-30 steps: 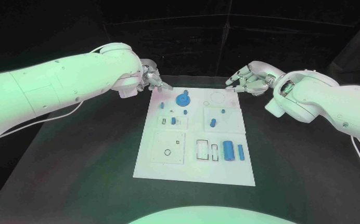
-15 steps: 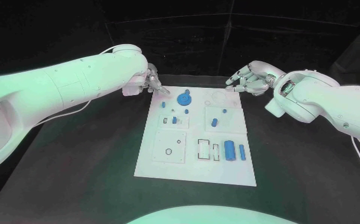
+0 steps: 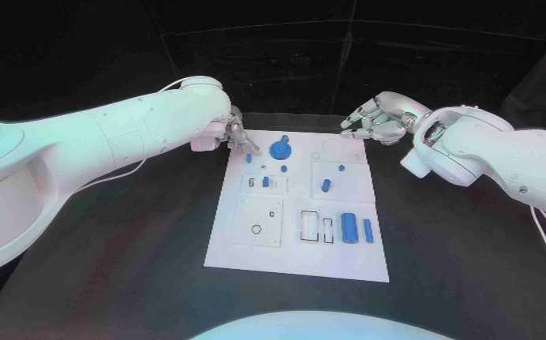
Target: Assemble the parts on the task board
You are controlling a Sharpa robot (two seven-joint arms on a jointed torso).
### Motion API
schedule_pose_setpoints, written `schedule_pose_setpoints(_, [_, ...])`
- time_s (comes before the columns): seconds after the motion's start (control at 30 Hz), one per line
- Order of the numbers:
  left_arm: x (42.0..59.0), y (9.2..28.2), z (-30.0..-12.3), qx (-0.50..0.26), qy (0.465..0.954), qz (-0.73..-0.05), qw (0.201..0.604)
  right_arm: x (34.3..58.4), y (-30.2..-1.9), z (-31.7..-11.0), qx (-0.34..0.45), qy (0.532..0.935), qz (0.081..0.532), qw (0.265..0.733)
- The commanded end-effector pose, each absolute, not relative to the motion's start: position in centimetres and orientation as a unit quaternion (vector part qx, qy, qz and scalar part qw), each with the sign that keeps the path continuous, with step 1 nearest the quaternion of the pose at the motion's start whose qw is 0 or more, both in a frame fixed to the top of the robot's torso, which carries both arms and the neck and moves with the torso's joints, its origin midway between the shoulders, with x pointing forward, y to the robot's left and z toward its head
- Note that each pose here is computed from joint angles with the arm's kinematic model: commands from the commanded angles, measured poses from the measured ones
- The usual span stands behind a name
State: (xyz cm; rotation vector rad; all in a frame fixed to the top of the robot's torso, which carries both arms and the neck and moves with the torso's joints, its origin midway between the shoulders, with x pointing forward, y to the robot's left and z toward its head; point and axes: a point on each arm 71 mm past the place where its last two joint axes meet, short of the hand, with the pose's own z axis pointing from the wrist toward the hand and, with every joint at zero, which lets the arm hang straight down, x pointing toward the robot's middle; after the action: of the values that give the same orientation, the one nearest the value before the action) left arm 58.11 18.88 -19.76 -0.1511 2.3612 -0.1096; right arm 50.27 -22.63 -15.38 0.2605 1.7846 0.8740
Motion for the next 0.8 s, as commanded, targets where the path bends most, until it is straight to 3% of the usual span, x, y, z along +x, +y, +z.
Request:
schedule_pose_setpoints(0.03, [58.06,18.59,-19.92,-0.046,0.927,-0.047,0.370,50.27,-22.47,-15.26,0.106,0.749,0.371,0.538])
schedule_pose_setpoints(0.8, [57.91,17.96,-20.65,-0.044,0.927,-0.057,0.369,50.39,-22.09,-15.31,0.104,0.750,0.373,0.536])
